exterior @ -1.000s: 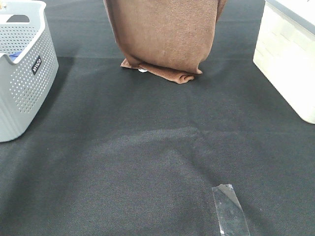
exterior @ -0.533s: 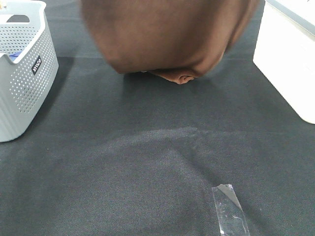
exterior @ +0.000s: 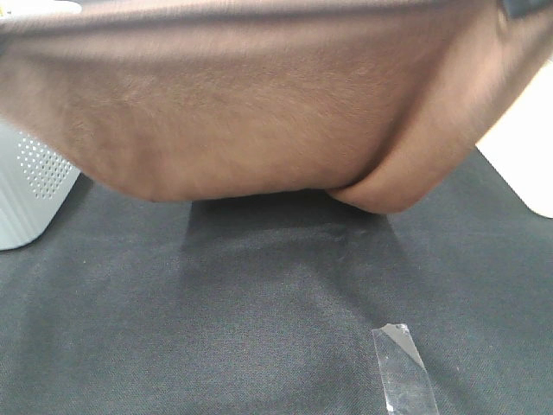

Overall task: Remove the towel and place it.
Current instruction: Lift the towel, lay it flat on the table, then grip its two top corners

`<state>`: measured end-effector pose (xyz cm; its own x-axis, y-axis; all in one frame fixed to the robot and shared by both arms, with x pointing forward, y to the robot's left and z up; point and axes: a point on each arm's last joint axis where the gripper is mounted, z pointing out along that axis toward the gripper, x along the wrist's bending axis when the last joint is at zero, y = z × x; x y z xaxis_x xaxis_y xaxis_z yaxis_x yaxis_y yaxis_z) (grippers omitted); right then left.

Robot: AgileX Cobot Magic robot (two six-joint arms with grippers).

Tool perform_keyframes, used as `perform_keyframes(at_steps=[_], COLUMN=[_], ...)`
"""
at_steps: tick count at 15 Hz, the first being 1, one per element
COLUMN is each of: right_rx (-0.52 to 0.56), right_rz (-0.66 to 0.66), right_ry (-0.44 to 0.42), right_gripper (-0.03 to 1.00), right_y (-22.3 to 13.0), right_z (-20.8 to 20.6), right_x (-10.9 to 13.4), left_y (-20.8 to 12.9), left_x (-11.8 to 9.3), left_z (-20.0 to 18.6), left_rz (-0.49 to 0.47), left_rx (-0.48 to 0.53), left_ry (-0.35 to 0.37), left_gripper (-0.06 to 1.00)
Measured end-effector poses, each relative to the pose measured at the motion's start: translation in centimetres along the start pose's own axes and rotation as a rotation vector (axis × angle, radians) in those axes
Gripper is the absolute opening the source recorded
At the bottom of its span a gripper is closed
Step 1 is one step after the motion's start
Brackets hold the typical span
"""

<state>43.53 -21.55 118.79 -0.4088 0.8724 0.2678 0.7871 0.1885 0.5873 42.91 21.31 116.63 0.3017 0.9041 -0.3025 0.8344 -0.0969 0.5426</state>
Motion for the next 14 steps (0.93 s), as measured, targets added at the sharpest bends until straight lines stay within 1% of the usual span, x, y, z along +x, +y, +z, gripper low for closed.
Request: perform_keyframes(at_steps=[3,6,9,14], right_rx=[0.025,0.033,0.066,0.222], right_rz=[0.023,0.068,0.114,0.191], right_ry=[0.002,-0.031,-0.028,-0.033], right_gripper=[0.01,0.01,0.01,0.01], right_y=[-2.4,-6.7,-10.2,-13.4], right_z=[0.0,-0.7,-0.1,3.3], right_x=[0.0,-0.2,-0.5,-1.7], left_y=[-1.8,-5.2,-7.7,-11.6], left_x=[-0.2,-0.2,0.3,1.3], left_z=[-0.2,0.7,2.2,5.4], left_rz=[-0.027,-0.085,-0.138,-0.246], left_rx=[0.013,0.079,0.158,0.325], left_ry=[-0.045,-0.131,-0.158,-0.180], left_gripper=[0.00,0.00,0.00,0.00])
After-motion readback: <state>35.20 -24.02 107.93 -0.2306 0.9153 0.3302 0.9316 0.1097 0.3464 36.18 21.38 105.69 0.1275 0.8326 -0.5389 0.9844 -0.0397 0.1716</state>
